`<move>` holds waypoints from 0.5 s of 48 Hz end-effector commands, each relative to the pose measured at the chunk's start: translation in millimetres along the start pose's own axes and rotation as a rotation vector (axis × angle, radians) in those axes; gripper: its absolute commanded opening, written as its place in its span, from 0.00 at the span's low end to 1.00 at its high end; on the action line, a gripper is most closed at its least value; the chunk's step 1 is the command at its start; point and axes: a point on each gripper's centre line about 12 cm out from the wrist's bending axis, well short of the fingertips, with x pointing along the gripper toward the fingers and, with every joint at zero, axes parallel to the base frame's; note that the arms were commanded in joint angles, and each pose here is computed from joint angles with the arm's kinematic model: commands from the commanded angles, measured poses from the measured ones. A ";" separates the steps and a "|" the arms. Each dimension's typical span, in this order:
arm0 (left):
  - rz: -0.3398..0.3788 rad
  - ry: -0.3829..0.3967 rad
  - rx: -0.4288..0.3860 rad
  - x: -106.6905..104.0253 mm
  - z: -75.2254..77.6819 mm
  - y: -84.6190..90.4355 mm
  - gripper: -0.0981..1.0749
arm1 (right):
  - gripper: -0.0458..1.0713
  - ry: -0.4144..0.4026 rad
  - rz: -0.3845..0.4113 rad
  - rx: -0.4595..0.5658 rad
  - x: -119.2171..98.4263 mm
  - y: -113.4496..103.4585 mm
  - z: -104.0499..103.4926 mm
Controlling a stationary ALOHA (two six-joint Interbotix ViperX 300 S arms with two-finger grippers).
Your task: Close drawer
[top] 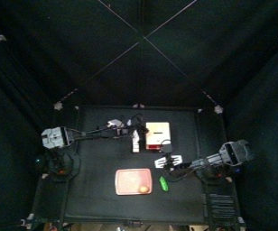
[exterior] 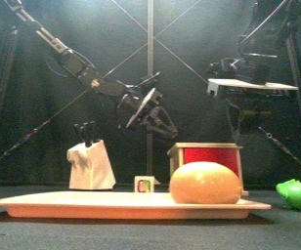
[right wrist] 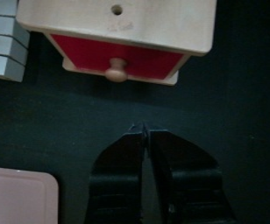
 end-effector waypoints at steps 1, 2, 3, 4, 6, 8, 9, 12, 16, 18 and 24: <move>0.001 -0.036 0.005 2.2 16.2 0.5 0.59 | 0.50 -0.006 0.027 0.024 -2.3 5.9 8.3; 0.000 -0.033 0.004 3.5 14.8 0.0 0.59 | 0.51 -0.010 0.026 0.023 -1.4 5.9 9.2; 0.001 -0.031 0.005 4.3 14.2 0.9 0.59 | 0.52 -0.013 0.027 0.023 -0.7 6.2 9.7; 0.002 -0.027 0.005 5.1 12.8 1.2 0.59 | 0.54 -0.018 0.021 0.022 1.5 6.1 11.0; 0.004 -0.019 0.006 6.4 10.5 1.6 0.59 | 0.57 -0.020 0.015 0.026 4.1 5.8 12.3; 0.006 -0.014 0.004 7.2 9.3 2.0 0.59 | 0.61 -0.022 0.005 0.028 7.5 6.2 13.5; 0.009 -0.008 0.004 7.6 8.2 2.4 0.59 | 0.62 -0.024 0.004 0.028 8.2 6.5 14.5; 0.014 0.005 0.004 8.0 5.8 3.1 0.59 | 0.67 -0.025 -0.005 0.030 12.0 7.0 15.4; 0.019 0.017 0.001 8.7 2.9 3.9 0.59 | 0.71 -0.025 -0.020 0.038 16.8 7.2 17.3; 0.021 0.021 -0.004 8.2 2.4 4.2 0.59 | 0.73 -0.026 -0.026 0.042 19.3 7.7 19.4; 0.028 0.024 -0.039 8.5 1.1 5.1 0.59 | 0.74 -0.033 -0.046 0.053 27.0 8.8 24.4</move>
